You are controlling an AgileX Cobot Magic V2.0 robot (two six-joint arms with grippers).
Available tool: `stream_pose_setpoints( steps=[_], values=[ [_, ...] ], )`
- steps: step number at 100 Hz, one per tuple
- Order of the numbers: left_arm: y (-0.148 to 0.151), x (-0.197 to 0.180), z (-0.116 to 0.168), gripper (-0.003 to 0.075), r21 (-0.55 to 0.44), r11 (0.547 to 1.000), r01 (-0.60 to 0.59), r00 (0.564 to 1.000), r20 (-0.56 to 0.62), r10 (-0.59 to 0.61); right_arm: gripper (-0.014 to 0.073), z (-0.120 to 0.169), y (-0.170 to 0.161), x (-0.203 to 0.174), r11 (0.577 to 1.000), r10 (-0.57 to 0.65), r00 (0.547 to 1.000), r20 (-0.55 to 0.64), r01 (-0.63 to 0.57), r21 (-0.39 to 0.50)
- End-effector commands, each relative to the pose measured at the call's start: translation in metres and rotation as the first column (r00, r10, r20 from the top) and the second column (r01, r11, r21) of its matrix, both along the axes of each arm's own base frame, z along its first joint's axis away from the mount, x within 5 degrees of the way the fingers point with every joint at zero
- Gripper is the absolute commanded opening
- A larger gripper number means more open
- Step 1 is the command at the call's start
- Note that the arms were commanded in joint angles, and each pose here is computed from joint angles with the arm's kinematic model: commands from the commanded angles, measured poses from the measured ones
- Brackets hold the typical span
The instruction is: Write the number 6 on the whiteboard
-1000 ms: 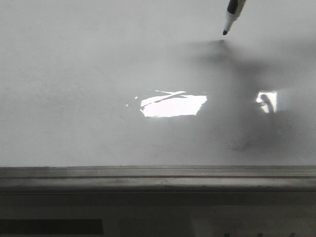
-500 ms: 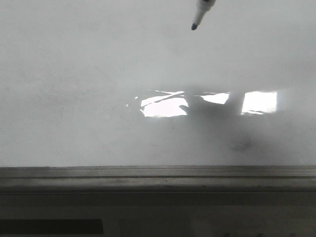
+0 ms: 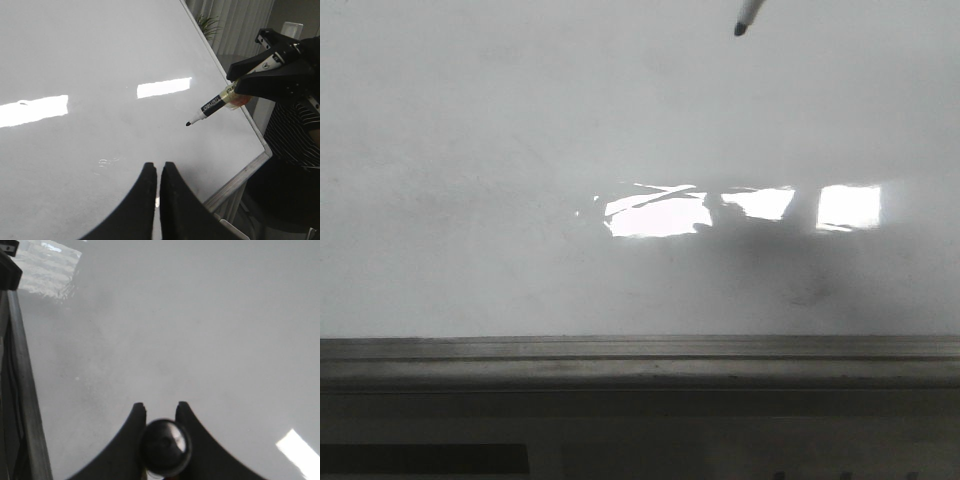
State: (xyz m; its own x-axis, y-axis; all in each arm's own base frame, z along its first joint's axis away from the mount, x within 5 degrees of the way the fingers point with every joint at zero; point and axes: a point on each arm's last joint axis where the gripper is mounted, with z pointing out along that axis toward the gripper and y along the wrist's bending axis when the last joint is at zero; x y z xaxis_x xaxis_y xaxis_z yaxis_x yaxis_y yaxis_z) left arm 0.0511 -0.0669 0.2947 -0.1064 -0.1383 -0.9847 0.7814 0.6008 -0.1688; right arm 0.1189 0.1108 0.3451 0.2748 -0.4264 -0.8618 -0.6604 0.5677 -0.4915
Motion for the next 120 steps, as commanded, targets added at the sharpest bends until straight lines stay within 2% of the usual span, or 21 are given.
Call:
stream_pose_setpoints(
  steps=[1, 3, 4, 5, 6, 7, 8, 9, 11, 12, 13, 14, 15, 17, 24, 34, 47, 74, 87, 101, 120],
  values=[
    [0.000, 0.000, 0.009, -0.0020, -0.031, 1.000, 0.001, 1.000, 0.000, -0.001, -0.0044, 0.022, -0.008, 0.002, 0.993, -0.087, 0.992, 0.089, 0.079, 0.091],
    [0.000, 0.000, 0.009, -0.0020, -0.031, 1.000, 0.001, 1.000, 0.000, -0.001, -0.0044, 0.023, -0.008, 0.002, 0.989, -0.093, 0.993, 0.068, 0.084, 0.125],
    [0.000, 0.000, 0.009, -0.0020, -0.031, 1.000, 0.001, 1.000, 0.000, -0.001, -0.0044, 0.023, -0.008, 0.003, 0.991, -0.094, 0.990, 0.101, 0.083, 0.103],
    [0.000, 0.000, 0.009, -0.0020, -0.031, 1.000, 0.001, 1.000, 0.000, -0.001, -0.0044, 0.025, -0.009, 0.002, 0.987, -0.098, 0.992, 0.082, 0.086, 0.139],
    [0.000, 0.000, 0.009, -0.0020, -0.031, 1.000, 0.001, 1.000, 0.000, -0.001, -0.0044, 0.025, -0.009, 0.002, 0.990, -0.096, 0.988, 0.117, 0.082, 0.112],
    [0.000, 0.000, 0.009, -0.0020, -0.031, 1.000, 0.001, 1.000, 0.000, -0.001, -0.0044, 0.026, -0.009, 0.002, 0.986, -0.097, 0.991, 0.093, 0.083, 0.145],
    [0.000, 0.000, 0.009, -0.0020, -0.031, 1.000, 0.001, 1.000, 0.000, -0.001, -0.0044, 0.027, -0.008, 0.002, 0.990, -0.093, 0.987, 0.133, 0.077, 0.121],
    [0.000, 0.000, 0.009, -0.0020, -0.031, 1.000, 0.001, 1.000, 0.000, -0.001, -0.0044, 0.027, -0.008, 0.002, 0.985, -0.093, 0.990, 0.107, 0.076, 0.153],
    [0.000, 0.000, 0.009, -0.0020, -0.031, 1.000, 0.001, 1.000, 0.000, -0.001, -0.0044, 0.028, -0.008, 0.001, 0.989, -0.083, 0.985, 0.151, 0.063, 0.135],
    [0.000, 0.000, 0.009, -0.0020, -0.031, 1.000, 0.001, 1.000, 0.000, -0.001, -0.0044, 0.030, -0.007, 0.001, 0.983, -0.079, 0.988, 0.136, 0.055, 0.175],
    [0.000, 0.000, 0.009, -0.0020, -0.031, 1.000, 0.001, 1.000, 0.000, -0.001, -0.0044, 0.030, -0.007, 0.000, 0.987, -0.070, 0.984, 0.165, 0.045, 0.153],
    [0.000, 0.000, 0.009, -0.0020, -0.031, 1.000, 0.001, 1.000, 0.000, -0.001, -0.0044, 0.030, -0.006, 0.000, 0.983, -0.066, 0.987, 0.145, 0.038, 0.182],
    [0.000, 0.000, 0.009, -0.0020, -0.031, 1.000, 0.001, 1.000, 0.000, -0.001, -0.0044, 0.031, -0.005, -0.001, 0.985, -0.054, 0.983, 0.174, 0.025, 0.168],
    [0.000, 0.000, 0.009, -0.0020, -0.031, 1.000, 0.001, 1.000, 0.000, -0.001, -0.0044, 0.032, -0.005, -0.002, 0.980, -0.042, 0.985, 0.167, 0.008, 0.197],
    [0.000, 0.000, 0.009, -0.0020, -0.031, 1.000, 0.001, 1.000, 0.000, -0.001, -0.0044, 0.030, -0.001, -0.001, 0.983, -0.018, 0.985, 0.173, -0.014, 0.183],
    [0.000, 0.000, 0.009, -0.0020, -0.031, 1.000, 0.001, 1.000, 0.000, -0.001, -0.0044, 0.027, -0.002, 0.002, 0.987, -0.041, 0.988, 0.146, 0.017, 0.163],
    [0.000, 0.000, 0.009, -0.0020, -0.031, 1.000, 0.001, 1.000, 0.000, -0.001, -0.0044, 0.026, -0.002, 0.003, 0.984, -0.034, 0.986, 0.166, 0.004, 0.180],
    [0.000, 0.000, 0.009, -0.0020, -0.031, 1.000, 0.001, 1.000, 0.000, -0.001, -0.0043, -0.001, 0.011, 0.017, 0.992, -0.002, 0.995, 0.098, -0.010, 0.129],
    [0.000, 0.000, 0.009, -0.0020, -0.031, 1.000, 0.001, 1.000, 0.000, -0.001, -0.0043, -0.003, 0.017, 0.021, 0.991, 0.021, 0.994, 0.110, -0.035, 0.132],
    [0.000, 0.000, 0.009, -0.0020, -0.031, 1.000, 0.001, 1.000, 0.000, -0.001, -0.0043, -0.006, 0.012, 0.029, 0.993, -0.022, 0.994, 0.108, 0.008, 0.120],
    [0.000, 0.000, 0.009, -0.0020, -0.031, 1.000, 0.001, 1.000, 0.000, -0.001, -0.0043, 0.000, 0.001, 0.040, 0.968, -0.099, 0.991, 0.092, 0.075, 0.238]
  ],
)
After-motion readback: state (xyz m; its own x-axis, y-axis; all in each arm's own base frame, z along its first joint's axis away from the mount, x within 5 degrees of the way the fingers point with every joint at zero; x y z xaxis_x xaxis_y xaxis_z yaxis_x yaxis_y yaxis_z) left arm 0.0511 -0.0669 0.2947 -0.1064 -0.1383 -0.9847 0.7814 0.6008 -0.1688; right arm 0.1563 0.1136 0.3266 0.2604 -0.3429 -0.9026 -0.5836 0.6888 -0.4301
